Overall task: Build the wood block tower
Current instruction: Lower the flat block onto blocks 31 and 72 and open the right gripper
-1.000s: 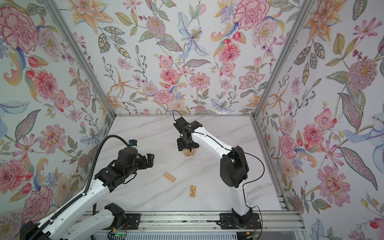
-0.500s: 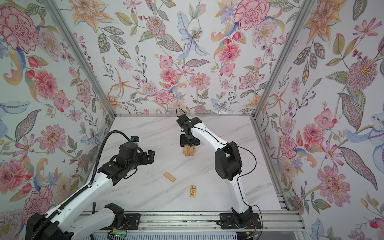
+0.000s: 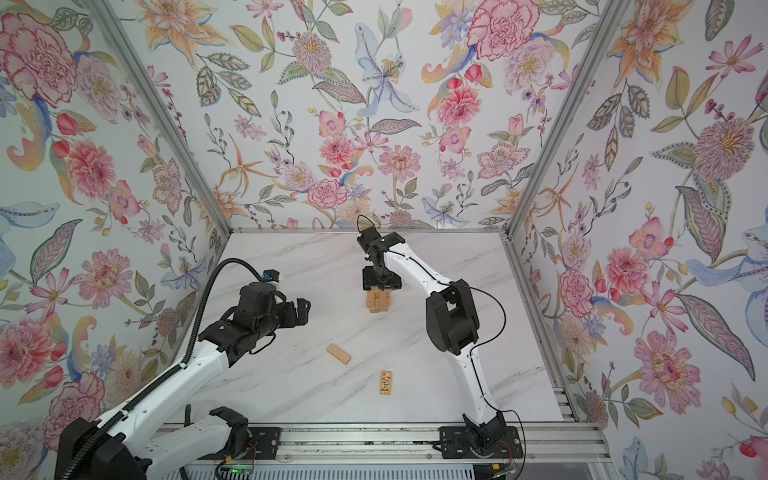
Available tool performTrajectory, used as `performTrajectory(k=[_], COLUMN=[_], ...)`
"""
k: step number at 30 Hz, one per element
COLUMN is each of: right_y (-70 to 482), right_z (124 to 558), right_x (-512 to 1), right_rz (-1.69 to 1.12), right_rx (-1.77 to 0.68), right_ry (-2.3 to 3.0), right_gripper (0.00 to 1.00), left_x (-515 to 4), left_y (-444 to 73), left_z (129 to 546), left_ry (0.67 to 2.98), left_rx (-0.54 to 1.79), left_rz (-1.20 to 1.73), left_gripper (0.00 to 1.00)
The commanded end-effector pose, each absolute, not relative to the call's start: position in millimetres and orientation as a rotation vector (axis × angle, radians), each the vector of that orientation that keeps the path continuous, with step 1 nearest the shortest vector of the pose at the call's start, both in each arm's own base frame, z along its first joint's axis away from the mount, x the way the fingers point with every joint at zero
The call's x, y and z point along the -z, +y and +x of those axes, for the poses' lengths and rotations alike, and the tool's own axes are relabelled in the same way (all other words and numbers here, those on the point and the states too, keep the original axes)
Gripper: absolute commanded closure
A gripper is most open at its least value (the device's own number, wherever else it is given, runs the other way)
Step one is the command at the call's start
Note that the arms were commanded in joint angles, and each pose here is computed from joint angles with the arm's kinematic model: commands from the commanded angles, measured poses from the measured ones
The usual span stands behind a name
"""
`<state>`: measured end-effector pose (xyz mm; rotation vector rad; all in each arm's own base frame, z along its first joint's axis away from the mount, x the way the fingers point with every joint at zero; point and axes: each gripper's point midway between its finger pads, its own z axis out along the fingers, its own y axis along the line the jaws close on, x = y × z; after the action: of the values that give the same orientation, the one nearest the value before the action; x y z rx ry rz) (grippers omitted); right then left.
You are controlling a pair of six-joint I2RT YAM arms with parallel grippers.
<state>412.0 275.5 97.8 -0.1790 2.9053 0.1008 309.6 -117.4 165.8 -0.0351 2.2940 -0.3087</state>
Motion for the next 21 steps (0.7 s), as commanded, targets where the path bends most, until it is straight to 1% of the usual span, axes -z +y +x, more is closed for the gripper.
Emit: performTrajectory(k=[1,10,17,19,20,21], right_y=[277.7,282.3,282.8,283.1,283.4,284.1], right_z=[411.0,409.7,408.3,407.6,407.4,407.4], right_x=[-94.6,-90.7,-86.4,-86.2,-86.3,-89.1], right_rz=[-0.163,-0.158,-0.158,-0.161,-0.162,-0.163], right_rx=[-0.105,-0.12,-0.112,-0.109,-0.106,-0.111], right_ry=[2.931,2.945,2.958,2.959,2.958,2.952], right_gripper=[0.47,0.47,0.45,0.41,0.37,0.3], left_x=[-177.1,-174.3,-173.3,-172.5,-172.9,-172.0], left_y=[-117.3,-113.7,-109.3,-107.9,-107.8,-107.8], left_z=[316.5,318.3,319.0,318.9,318.6,318.3], left_ry=[2.27,2.278,2.282,2.285,2.284,2.287], left_rx=[0.313,0.311,0.306,0.304,0.306,0.307], left_rz=[-0.022,-0.023,-0.022,-0.025,-0.025,-0.024], left_gripper=[0.01,0.01,0.01,0.01,0.01,0.01])
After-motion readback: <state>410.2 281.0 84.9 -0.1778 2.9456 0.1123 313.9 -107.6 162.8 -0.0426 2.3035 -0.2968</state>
